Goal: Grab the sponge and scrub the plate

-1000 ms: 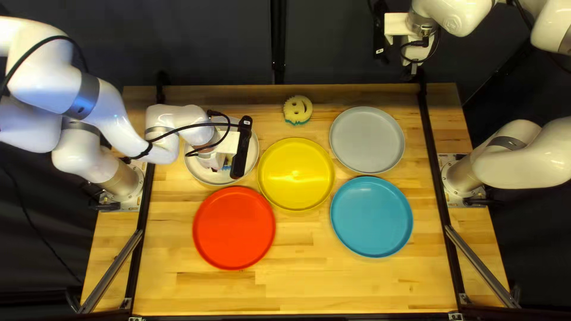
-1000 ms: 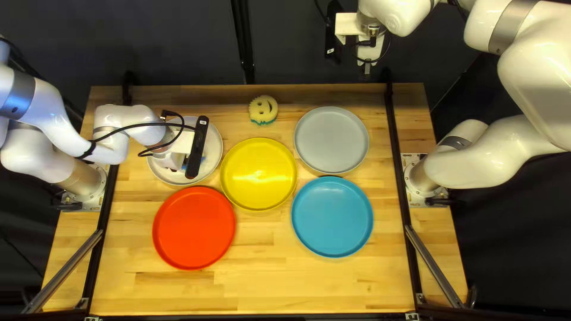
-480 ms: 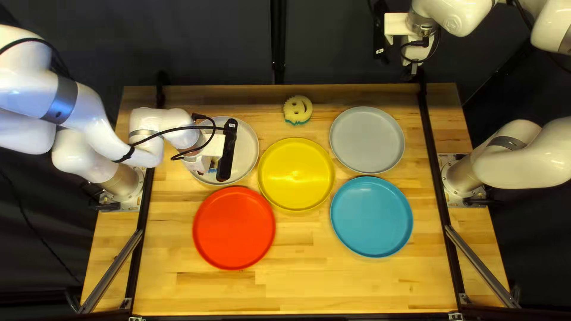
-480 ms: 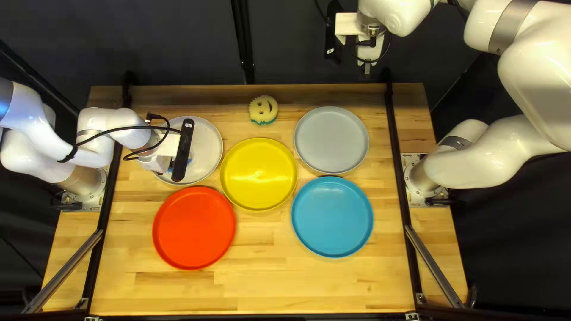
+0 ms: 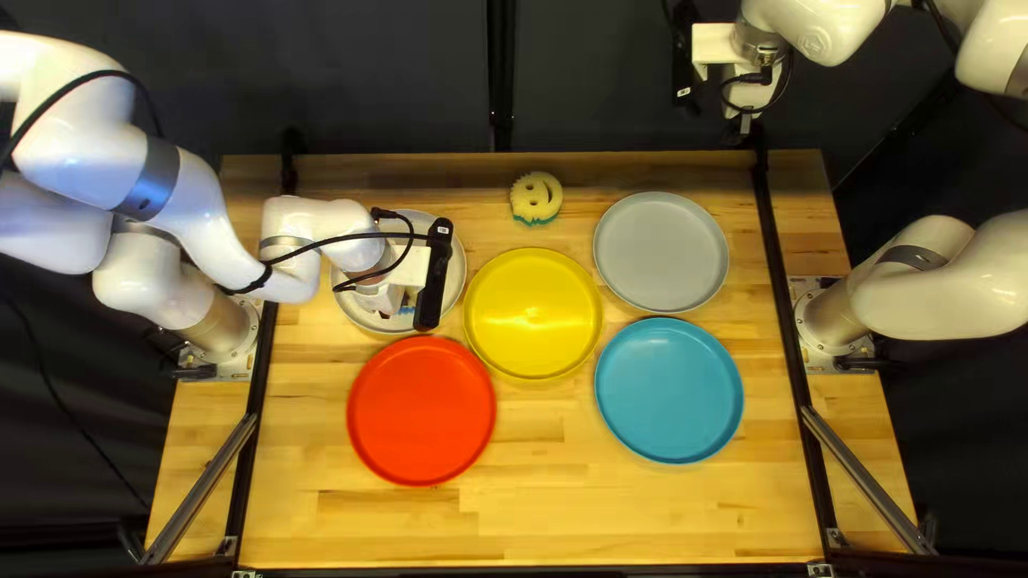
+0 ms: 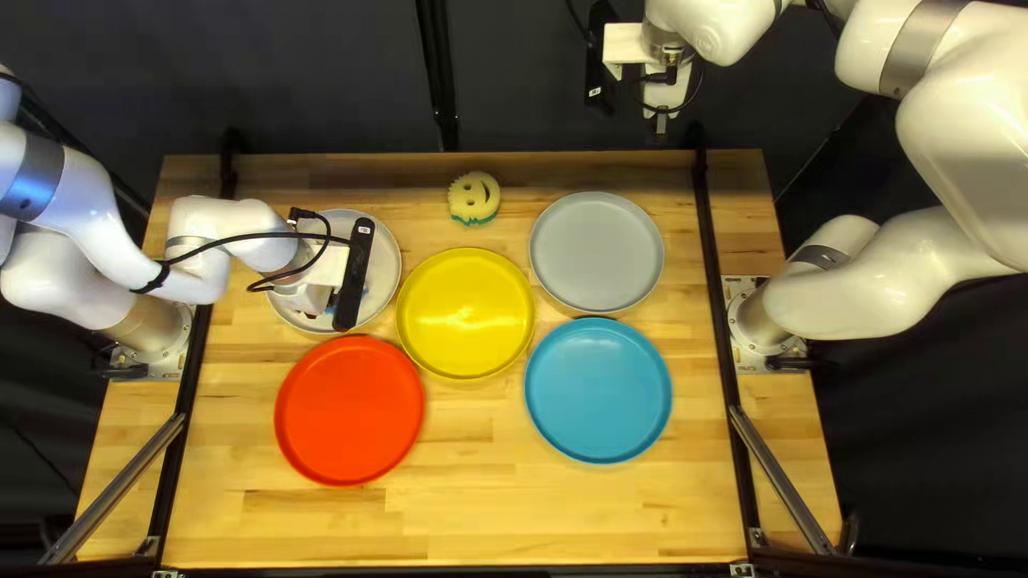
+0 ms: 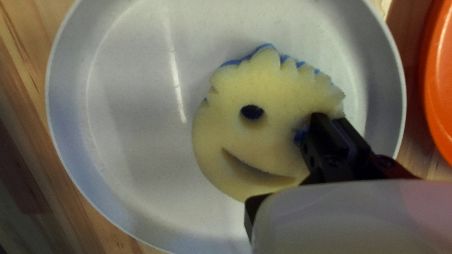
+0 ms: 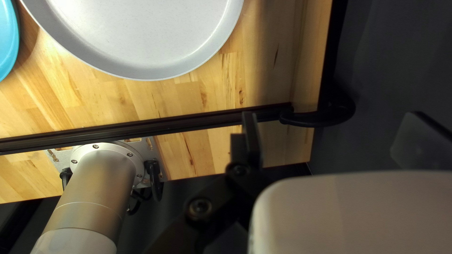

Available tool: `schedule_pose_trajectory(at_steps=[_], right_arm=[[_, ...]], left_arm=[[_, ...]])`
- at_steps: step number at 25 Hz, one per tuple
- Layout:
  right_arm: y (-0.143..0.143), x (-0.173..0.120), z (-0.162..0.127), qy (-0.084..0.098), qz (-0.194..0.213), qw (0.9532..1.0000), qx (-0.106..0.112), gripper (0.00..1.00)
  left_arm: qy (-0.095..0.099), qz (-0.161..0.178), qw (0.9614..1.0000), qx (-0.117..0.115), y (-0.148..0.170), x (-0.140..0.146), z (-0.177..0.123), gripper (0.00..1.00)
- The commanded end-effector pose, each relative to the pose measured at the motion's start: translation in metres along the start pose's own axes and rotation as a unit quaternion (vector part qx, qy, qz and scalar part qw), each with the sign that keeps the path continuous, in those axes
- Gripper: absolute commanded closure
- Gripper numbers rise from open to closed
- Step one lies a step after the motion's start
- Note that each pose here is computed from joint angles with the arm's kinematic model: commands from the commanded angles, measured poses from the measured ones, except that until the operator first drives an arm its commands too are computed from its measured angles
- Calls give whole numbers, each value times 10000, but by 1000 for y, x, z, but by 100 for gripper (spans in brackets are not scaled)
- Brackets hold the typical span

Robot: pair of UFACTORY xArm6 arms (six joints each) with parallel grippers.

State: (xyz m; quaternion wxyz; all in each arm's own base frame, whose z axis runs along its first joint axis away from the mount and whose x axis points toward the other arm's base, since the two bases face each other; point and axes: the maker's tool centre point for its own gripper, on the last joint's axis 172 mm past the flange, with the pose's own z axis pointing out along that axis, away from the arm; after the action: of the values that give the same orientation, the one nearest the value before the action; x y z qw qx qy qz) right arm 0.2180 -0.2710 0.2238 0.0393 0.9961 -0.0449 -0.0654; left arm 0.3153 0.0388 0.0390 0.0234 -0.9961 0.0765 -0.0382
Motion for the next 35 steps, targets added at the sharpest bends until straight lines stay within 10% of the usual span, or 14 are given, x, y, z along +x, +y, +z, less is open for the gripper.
schedule_pose_trajectory(at_steps=[1,9,25,35], right_arm=[[0,0,0,0,0,10000,0,0],[0,0,0,0,0,10000,0,0],[0,0,0,0,0,10000,0,0],[0,0,0,0,0,10000,0,0]], left_arm=[[-48,-78,10000,-20,-19,-20,2,100],[-163,-237,9996,-57,-52,-45,-2,100],[-18,-120,9999,-75,14,-24,-1,100],[-117,-313,9994,-115,-32,-58,-3,100]])
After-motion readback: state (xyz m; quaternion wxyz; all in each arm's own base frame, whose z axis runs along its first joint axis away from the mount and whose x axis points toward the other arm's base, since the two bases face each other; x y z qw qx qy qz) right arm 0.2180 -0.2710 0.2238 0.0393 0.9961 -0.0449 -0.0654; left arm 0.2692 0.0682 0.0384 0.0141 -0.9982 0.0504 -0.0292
